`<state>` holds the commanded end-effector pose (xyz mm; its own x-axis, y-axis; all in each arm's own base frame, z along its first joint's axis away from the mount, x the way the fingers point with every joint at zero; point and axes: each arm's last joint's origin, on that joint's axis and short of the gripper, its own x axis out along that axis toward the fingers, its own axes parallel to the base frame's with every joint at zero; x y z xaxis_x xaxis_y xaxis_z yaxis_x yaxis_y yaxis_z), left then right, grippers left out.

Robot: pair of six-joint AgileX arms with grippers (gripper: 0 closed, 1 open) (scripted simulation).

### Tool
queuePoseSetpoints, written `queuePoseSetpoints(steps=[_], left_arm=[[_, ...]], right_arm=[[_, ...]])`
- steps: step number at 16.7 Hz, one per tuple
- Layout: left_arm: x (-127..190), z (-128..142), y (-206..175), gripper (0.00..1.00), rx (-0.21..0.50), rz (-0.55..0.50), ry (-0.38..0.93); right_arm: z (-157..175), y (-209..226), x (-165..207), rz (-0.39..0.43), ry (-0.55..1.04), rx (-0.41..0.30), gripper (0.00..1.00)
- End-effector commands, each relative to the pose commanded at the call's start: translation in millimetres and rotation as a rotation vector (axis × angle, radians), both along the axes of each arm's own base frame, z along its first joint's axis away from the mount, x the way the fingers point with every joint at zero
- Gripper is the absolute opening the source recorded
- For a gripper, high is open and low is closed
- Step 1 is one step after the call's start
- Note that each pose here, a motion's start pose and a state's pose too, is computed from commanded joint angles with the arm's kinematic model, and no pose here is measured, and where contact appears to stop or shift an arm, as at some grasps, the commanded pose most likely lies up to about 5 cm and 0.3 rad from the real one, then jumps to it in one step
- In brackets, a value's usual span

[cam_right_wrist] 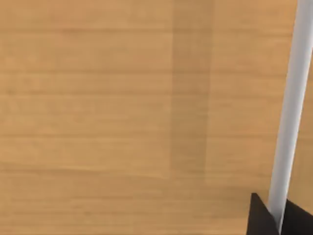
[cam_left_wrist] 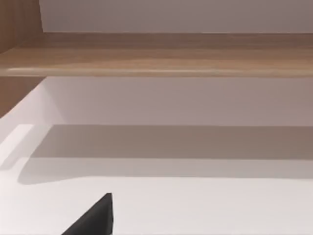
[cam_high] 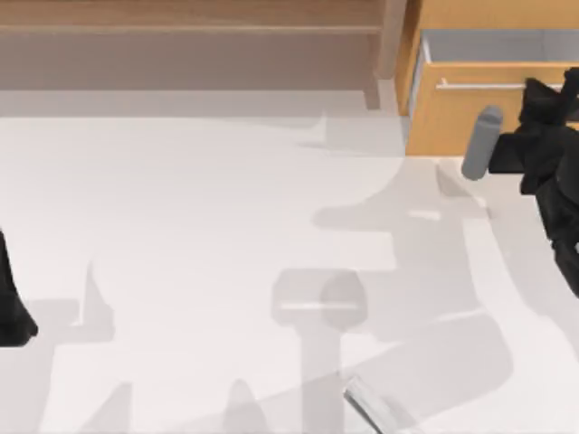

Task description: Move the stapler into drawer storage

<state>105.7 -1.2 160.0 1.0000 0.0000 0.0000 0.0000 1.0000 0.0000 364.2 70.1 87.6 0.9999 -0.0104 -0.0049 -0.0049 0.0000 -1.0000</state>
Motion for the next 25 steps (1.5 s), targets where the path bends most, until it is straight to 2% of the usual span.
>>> queuePoseSetpoints(steps=[7,14,21,25], left_arm=[[0.0,0.0,0.0,1.0,0.0,0.0,0.0],[0.0,0.0,0.0,1.0,0.0,0.0,0.0],[0.0,0.0,0.0,1.0,0.0,0.0,0.0],[0.0,0.0,0.0,1.0,0.0,0.0,0.0]], right_arm=[[-1.7,-0.1,-54.1,-0.001,0.009,0.0,0.0],[-0.9,0.3,-61.9,0.001,0.003,0.002,0.0],[-1.5,0.6,-113.0,-0.002,0.005,0.002,0.0],[-1.0,0.3,-121.5,-0.001,0.005,0.001,0.0]])
